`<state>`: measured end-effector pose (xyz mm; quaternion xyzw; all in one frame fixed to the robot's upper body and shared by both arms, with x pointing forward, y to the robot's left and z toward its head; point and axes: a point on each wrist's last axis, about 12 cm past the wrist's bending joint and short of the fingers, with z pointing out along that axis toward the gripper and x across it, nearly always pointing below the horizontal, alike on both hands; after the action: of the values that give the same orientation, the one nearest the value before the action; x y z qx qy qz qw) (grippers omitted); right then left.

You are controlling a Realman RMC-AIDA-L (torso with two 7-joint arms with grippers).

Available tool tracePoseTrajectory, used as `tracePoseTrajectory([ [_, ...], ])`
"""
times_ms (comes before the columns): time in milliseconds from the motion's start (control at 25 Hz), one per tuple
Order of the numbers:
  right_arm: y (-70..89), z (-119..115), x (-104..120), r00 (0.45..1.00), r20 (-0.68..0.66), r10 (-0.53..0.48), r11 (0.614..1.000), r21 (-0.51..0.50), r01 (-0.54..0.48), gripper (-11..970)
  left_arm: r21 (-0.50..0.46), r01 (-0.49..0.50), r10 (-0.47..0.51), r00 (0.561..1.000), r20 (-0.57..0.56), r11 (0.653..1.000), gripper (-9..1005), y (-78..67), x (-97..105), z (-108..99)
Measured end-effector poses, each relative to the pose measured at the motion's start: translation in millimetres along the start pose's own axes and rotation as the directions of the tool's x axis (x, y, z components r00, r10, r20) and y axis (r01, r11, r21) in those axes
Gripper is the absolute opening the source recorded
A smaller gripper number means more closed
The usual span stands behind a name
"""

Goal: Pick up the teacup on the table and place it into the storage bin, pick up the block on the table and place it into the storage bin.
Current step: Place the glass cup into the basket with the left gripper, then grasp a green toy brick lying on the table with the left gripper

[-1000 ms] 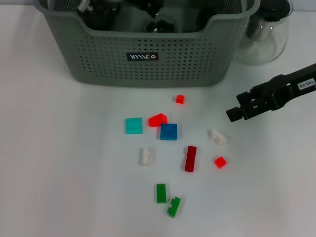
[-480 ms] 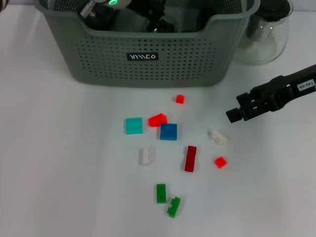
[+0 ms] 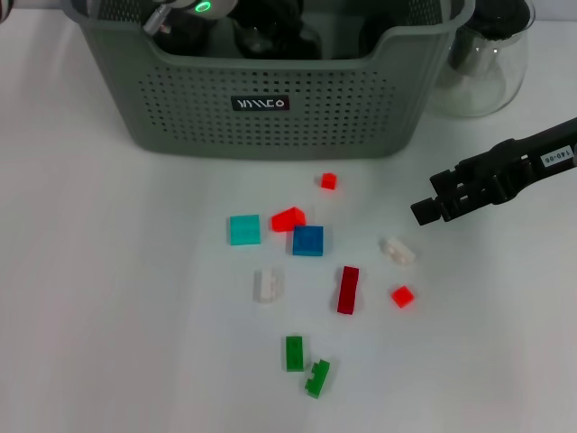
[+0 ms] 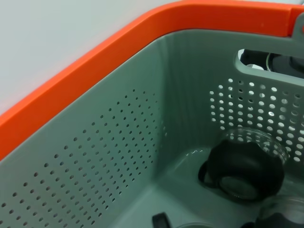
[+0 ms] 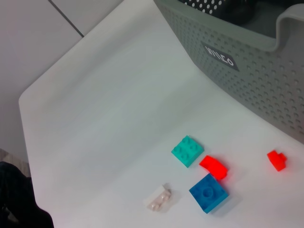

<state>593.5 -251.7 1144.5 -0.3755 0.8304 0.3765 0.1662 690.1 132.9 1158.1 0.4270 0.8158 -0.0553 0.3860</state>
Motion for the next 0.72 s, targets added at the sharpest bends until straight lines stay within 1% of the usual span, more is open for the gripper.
tracePoseTrajectory([
  [360,0.0,0.0,0.0,1.000,0.000,0.000,1.000,0.000,0.000,924,-0.007,0.009,-0.009,1.000,0.008,1.000,343,4.9,0.8,-3.8],
  [400,0.0,0.0,0.0,1.000,0.000,0.000,1.000,0.000,0.000,924,-0.006,0.013,-0.012,1.000,0.011,1.000,355,6.3,0.9,-5.9],
  [600,-0.2,-0.5,0.5,1.000,0.000,0.001,1.000,0.001,-0.001,924,-0.009,0.032,-0.031,0.998,0.049,0.999,414,16.3,-6.7,-25.5],
  [720,-0.3,-2.2,0.5,1.000,0.000,-0.005,1.000,0.004,0.005,924,-0.015,0.049,-0.048,0.996,0.077,0.999,553,23.1,-11.2,-41.8],
])
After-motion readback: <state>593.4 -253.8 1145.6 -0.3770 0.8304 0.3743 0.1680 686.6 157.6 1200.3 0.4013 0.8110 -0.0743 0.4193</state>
